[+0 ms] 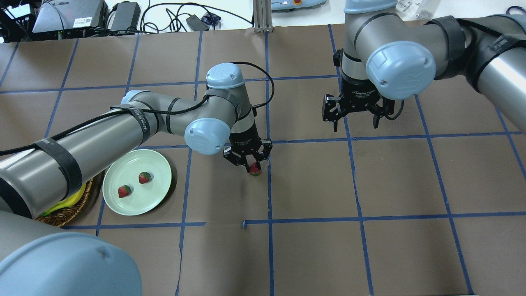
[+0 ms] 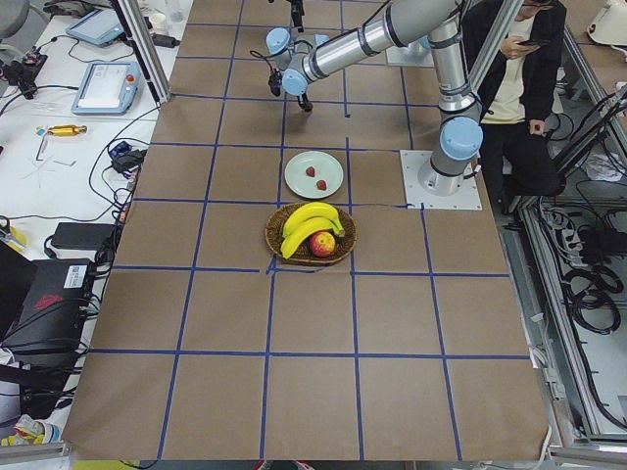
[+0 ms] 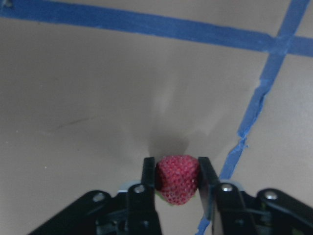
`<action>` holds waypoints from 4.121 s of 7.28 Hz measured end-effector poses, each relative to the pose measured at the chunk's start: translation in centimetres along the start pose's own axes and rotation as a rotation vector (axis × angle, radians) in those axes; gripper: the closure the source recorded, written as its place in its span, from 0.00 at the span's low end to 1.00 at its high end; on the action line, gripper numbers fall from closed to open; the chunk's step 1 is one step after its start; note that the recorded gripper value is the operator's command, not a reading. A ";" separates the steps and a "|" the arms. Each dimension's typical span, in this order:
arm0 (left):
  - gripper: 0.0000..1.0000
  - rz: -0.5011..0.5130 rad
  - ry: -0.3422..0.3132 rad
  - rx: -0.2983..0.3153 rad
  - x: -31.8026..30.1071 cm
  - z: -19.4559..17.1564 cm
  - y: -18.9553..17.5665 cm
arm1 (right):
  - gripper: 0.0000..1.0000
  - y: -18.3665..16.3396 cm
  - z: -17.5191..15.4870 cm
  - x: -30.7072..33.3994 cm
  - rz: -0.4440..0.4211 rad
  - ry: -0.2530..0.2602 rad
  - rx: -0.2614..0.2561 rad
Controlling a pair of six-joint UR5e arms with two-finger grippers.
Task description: Collect all strawberries into plate
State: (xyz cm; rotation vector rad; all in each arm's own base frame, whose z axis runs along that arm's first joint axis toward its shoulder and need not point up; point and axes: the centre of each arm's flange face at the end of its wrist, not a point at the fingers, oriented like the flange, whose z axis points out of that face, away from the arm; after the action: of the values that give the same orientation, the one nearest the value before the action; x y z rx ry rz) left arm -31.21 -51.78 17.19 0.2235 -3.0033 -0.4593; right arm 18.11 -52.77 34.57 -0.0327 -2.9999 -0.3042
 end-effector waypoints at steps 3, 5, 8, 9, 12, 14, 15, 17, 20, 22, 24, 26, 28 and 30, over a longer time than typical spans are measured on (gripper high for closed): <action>1.00 0.022 0.009 0.047 -1.3 -3.9 -0.4 | 0.00 0.0 0.0 0.0 -0.004 0.001 0.001; 1.00 0.054 -0.045 0.030 -6.6 -6.8 -2.0 | 0.00 0.0 0.0 0.0 -0.002 0.002 0.002; 1.00 0.147 -0.204 -0.101 -17.3 -8.8 -3.3 | 0.00 -0.1 -0.3 0.0 0.001 0.001 0.015; 1.00 0.181 -0.239 -0.155 -20.1 -8.6 -3.4 | 0.00 -0.1 -0.3 0.0 0.001 0.001 0.018; 0.00 0.196 -0.259 -0.158 -23.9 -7.5 -4.1 | 0.00 -0.1 -0.3 0.0 0.006 0.001 0.019; 0.00 0.191 -0.263 -0.050 -23.7 -9.5 -4.9 | 0.00 0.0 -0.6 0.0 0.009 0.002 0.023; 0.00 0.184 -0.267 0.016 -23.4 -12.0 -5.2 | 0.00 -0.1 -0.7 0.0 0.011 0.002 0.027; 0.00 0.171 -0.274 0.109 -23.2 -15.8 -5.7 | 0.00 -0.1 -0.4 0.0 0.047 0.003 0.025; 0.00 0.178 -0.289 0.244 -22.7 -21.2 -5.8 | 0.00 0.2 -0.8 -0.2 0.119 0.003 0.035; 0.00 0.225 -0.330 0.242 -22.9 -22.1 -5.1 | 0.00 0.8 -1.3 -1.0 0.154 0.005 0.049; 0.00 0.266 -0.334 0.201 -21.6 -21.0 -4.3 | 0.00 1.2 -1.5 -1.6 0.166 0.008 0.045; 0.00 0.232 -0.154 0.168 -18.2 -20.7 -1.9 | 0.00 1.3 -2.0 -1.2 0.155 0.015 0.042; 0.00 0.210 -0.116 0.104 -15.5 -22.2 2.6 | 0.00 1.3 -3.6 -0.1 0.160 0.016 0.061; 0.00 0.206 -0.145 0.094 -15.4 -23.7 5.0 | 0.00 1.6 -6.9 0.5 0.155 -0.018 0.075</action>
State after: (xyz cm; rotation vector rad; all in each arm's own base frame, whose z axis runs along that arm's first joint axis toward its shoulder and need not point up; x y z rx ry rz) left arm -13.99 -51.49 40.10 -0.1173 -3.1468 -0.3270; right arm 18.48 -52.60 41.61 -0.2609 -3.0010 -0.1755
